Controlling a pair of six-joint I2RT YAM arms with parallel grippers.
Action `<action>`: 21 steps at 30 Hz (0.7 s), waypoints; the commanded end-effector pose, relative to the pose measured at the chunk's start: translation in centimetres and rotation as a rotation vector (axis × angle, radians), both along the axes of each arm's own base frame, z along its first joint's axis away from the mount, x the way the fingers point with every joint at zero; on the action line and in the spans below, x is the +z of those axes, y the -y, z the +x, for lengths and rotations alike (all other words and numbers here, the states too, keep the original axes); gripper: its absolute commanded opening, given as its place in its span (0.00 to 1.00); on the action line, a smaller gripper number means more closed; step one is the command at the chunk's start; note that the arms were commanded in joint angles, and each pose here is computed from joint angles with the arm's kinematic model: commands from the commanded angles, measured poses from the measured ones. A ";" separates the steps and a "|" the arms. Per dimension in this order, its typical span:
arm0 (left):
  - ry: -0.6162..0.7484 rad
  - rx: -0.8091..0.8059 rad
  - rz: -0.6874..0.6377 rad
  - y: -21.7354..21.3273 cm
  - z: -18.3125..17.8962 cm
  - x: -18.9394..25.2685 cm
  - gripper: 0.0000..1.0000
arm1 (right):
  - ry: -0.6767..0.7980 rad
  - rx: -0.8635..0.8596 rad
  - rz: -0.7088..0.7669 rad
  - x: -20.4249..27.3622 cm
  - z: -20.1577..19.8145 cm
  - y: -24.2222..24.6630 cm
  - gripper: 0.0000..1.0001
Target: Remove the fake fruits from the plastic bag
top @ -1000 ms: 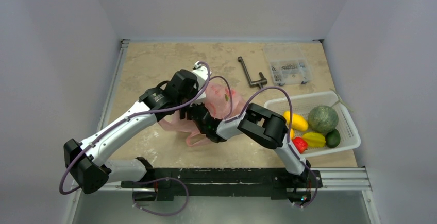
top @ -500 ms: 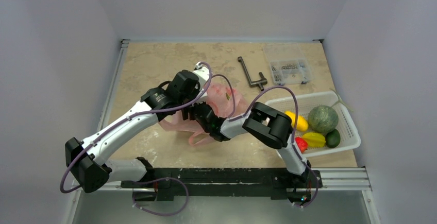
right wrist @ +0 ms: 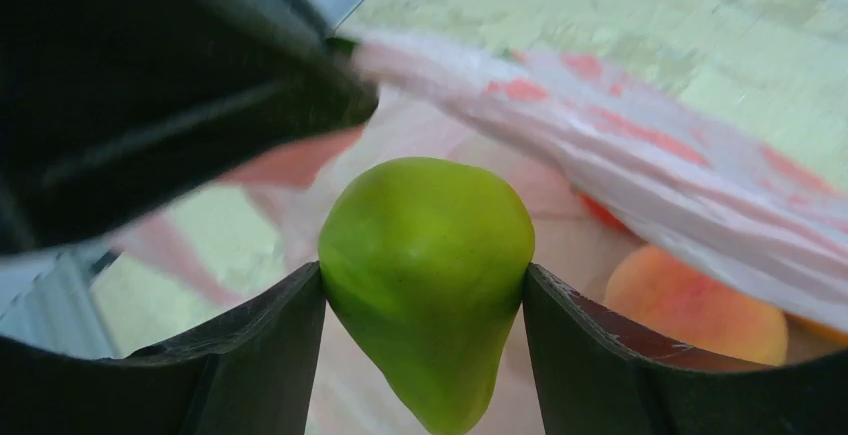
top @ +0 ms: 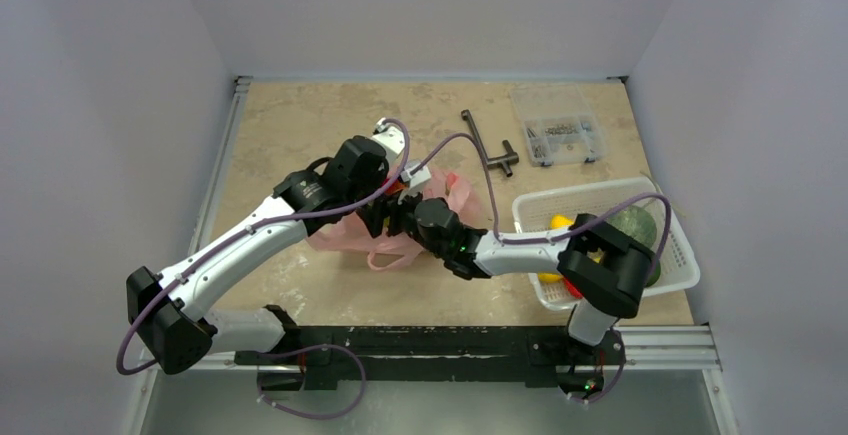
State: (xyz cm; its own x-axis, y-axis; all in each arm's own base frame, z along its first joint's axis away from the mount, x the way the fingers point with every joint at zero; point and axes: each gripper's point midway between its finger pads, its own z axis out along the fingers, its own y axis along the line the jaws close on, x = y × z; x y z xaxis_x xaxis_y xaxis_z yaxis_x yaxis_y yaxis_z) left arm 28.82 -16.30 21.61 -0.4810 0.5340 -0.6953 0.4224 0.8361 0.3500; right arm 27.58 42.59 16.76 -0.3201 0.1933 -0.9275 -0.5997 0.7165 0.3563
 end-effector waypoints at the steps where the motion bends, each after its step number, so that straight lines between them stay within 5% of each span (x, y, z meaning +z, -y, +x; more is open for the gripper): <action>1: 0.041 0.025 -0.023 0.0 0.5 1.1 0.00 | -0.090 0.139 0.023 0.1 -3.9 0.8 0.03; 16: 0.060 0.041 0.007 -0.7 0.6 1.1 0.00 | -0.163 0.119 0.053 5.0 -7.6 7.7 0.00; 21: 0.042 -0.034 -0.078 0.8 -0.2 1.1 0.00 | -0.174 0.188 0.156 8.5 -9.8 8.8 0.00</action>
